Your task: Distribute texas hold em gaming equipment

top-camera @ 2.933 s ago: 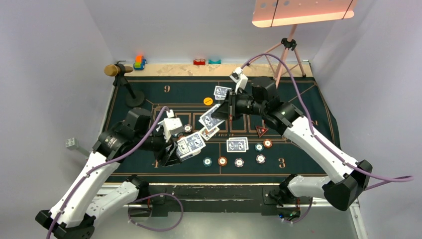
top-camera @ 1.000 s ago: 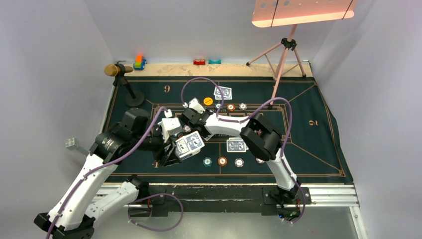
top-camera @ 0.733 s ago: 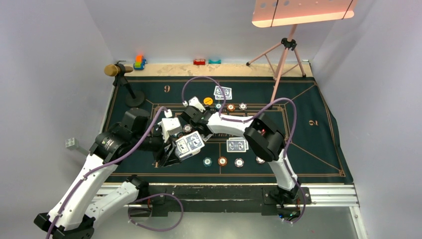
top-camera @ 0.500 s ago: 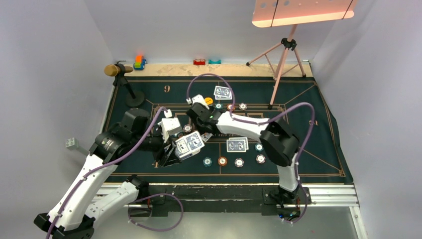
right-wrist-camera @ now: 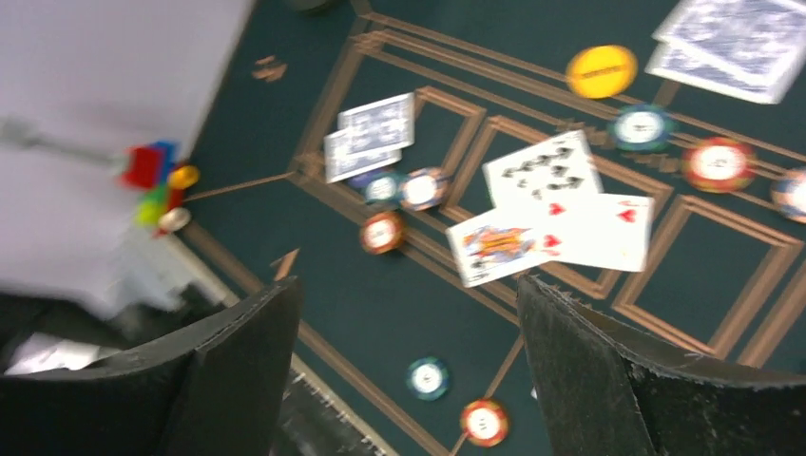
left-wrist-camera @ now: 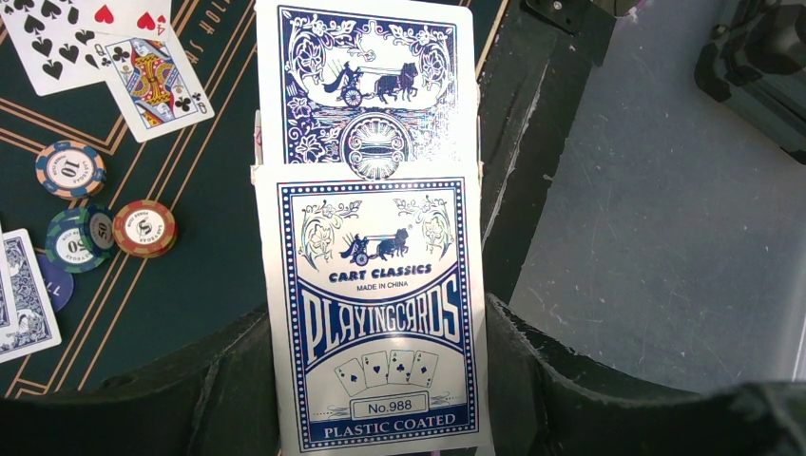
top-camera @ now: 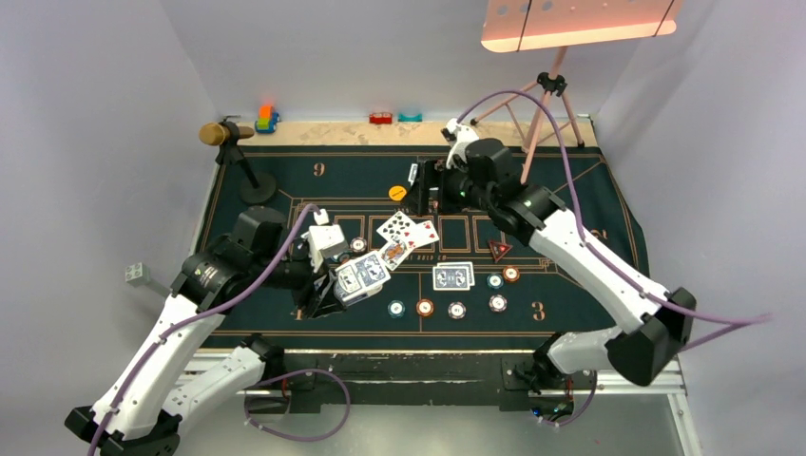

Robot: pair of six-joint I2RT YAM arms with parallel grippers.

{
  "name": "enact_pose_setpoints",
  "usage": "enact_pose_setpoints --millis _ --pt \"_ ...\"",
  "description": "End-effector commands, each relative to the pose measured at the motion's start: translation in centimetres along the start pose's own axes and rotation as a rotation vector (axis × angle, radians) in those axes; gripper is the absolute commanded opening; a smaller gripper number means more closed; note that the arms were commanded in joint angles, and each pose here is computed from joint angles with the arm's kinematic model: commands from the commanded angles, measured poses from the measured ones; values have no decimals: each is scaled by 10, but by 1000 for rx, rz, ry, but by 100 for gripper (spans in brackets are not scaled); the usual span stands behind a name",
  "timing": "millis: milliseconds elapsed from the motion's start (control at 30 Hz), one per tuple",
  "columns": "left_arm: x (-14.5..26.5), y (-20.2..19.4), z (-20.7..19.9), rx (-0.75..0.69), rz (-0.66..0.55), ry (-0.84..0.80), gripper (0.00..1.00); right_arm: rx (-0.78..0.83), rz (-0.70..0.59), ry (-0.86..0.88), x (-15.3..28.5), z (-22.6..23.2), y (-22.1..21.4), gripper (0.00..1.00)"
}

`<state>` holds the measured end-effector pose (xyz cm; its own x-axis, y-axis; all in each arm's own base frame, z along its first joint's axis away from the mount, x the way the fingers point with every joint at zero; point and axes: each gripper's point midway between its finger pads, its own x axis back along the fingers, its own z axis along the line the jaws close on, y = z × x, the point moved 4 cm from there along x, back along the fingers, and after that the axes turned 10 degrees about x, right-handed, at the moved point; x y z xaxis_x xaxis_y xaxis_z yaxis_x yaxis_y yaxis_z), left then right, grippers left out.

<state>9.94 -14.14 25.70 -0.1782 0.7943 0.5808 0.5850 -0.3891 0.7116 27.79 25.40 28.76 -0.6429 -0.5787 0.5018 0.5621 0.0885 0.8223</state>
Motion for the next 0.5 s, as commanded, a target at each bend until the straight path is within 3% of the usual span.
enact_pose_setpoints --millis 0,167,467 --pt "0 6 -1 -8 -32 -8 21 -69 64 426 29 58 -13 88" --pt "-1 8 1 -11 -30 -2 21 -110 71 613 45 82 -18 91" --pt "-2 14 4 -17 -35 5 21 -75 173 705 41 116 -43 95"
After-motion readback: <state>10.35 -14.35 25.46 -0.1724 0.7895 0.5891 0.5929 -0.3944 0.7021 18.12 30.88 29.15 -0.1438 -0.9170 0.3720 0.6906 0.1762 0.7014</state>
